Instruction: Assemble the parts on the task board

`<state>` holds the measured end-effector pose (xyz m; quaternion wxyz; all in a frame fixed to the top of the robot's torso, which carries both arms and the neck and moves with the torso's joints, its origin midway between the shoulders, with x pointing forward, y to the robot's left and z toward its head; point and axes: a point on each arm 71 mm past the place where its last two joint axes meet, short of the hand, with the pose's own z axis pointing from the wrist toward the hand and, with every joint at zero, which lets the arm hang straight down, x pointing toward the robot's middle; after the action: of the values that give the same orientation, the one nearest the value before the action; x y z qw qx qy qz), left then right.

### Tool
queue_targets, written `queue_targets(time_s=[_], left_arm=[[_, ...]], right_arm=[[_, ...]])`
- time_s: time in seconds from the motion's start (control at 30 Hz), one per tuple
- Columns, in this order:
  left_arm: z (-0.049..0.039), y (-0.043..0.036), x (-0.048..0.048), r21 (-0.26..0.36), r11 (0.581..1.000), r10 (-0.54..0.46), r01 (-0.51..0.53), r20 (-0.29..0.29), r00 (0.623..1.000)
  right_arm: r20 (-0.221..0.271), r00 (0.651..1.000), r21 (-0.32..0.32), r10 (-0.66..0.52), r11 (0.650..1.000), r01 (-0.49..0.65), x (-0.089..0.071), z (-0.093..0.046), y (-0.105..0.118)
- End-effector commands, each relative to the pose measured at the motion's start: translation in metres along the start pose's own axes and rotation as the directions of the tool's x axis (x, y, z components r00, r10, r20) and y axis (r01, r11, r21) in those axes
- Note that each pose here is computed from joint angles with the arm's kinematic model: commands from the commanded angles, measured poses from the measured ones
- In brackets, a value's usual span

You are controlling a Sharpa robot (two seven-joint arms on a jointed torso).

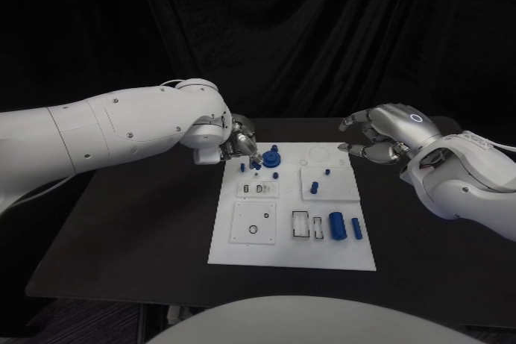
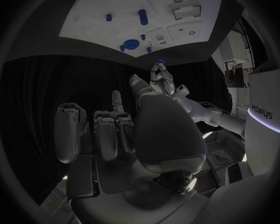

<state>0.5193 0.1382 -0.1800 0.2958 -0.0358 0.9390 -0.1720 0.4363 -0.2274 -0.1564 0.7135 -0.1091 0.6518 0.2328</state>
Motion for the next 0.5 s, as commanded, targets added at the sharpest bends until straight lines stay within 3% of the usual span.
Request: queue_targets(time_s=[0.03,0.27,0.5], left_arm=[[0.0002,-0.0024,-0.0018,-0.065,0.997,0.052,-0.050,0.027,0.998],[0.0024,-0.0119,0.0002,-0.084,0.989,0.131,-0.123,0.099,0.986],[0.0082,-0.0079,0.0091,-0.091,0.988,0.136,-0.122,0.169,0.976]], right_arm=[[0.018,1.000,0.028,-0.001,1.000,0.001,-0.003,-0.001,-0.003],[0.018,1.000,0.033,-0.003,0.999,0.002,-0.003,-0.002,-0.005],[0.016,1.000,0.042,-0.003,0.999,0.002,-0.003,-0.003,-0.008]])
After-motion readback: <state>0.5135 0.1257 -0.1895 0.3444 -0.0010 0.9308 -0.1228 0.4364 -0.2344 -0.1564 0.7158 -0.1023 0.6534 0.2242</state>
